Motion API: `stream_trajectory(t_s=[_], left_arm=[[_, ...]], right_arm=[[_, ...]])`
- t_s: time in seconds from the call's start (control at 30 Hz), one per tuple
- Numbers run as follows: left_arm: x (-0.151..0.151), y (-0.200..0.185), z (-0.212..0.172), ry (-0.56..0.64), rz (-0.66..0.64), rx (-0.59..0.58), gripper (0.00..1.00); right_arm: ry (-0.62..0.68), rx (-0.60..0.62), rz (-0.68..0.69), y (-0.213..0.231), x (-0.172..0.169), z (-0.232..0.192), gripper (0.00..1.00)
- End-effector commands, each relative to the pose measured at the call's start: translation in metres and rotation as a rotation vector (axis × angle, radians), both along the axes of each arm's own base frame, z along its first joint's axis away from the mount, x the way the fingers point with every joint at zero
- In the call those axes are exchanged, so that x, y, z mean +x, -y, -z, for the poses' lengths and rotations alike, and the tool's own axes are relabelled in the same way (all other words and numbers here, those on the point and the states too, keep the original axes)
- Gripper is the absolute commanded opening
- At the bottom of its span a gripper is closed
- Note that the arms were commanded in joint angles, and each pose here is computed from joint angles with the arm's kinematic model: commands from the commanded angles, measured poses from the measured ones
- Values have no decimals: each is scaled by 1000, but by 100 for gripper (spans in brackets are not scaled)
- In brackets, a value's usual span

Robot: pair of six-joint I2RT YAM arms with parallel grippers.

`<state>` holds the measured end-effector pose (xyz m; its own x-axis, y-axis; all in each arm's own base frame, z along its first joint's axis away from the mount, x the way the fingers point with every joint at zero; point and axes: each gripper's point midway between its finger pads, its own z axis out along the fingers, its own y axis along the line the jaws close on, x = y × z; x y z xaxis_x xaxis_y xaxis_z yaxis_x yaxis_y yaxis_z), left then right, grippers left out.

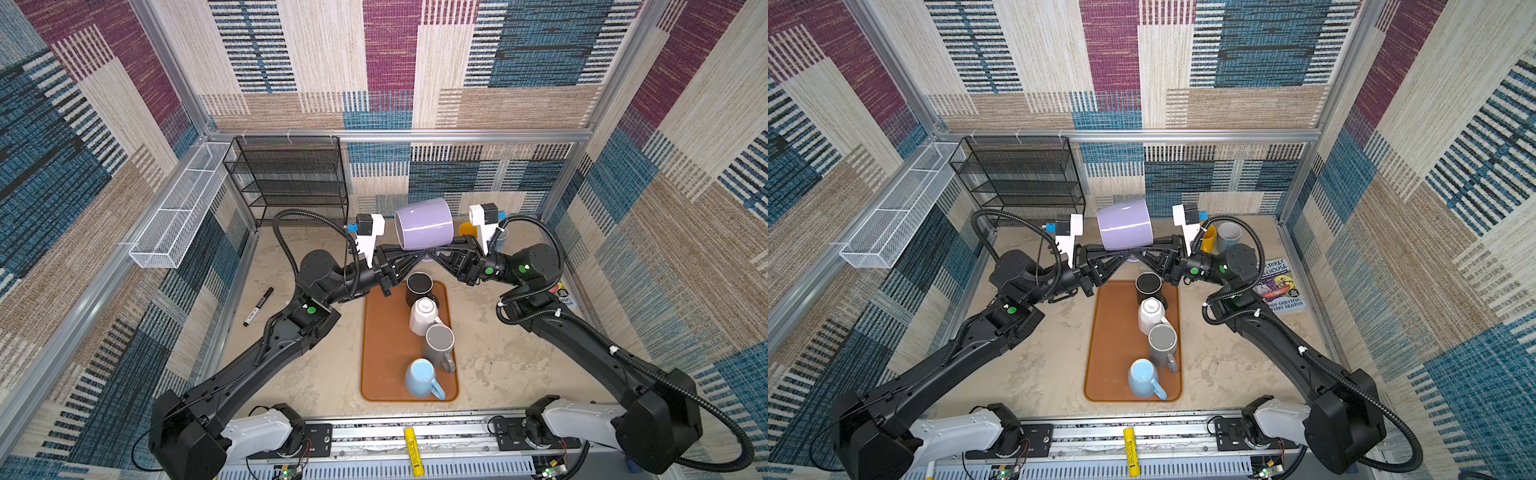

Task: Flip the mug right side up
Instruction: 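Close the right gripper on the purple mug's rim beside the left gripper, then open and withdraw the left gripper while the right gripper carries the purple mug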

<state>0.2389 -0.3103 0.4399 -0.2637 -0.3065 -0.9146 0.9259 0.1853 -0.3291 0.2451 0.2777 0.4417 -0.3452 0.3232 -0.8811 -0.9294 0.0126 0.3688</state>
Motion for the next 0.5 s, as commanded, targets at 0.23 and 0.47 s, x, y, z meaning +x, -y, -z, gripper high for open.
stream_trajectory(t_s=[0.23,0.47], left_arm=[[6,-4,16,22,-79,96,12],[10,-5,21,0,-95,123,36]], right_arm=[[-11,47,46,4,5,-13,0],[-12,48,56,4,8,-12,0]])
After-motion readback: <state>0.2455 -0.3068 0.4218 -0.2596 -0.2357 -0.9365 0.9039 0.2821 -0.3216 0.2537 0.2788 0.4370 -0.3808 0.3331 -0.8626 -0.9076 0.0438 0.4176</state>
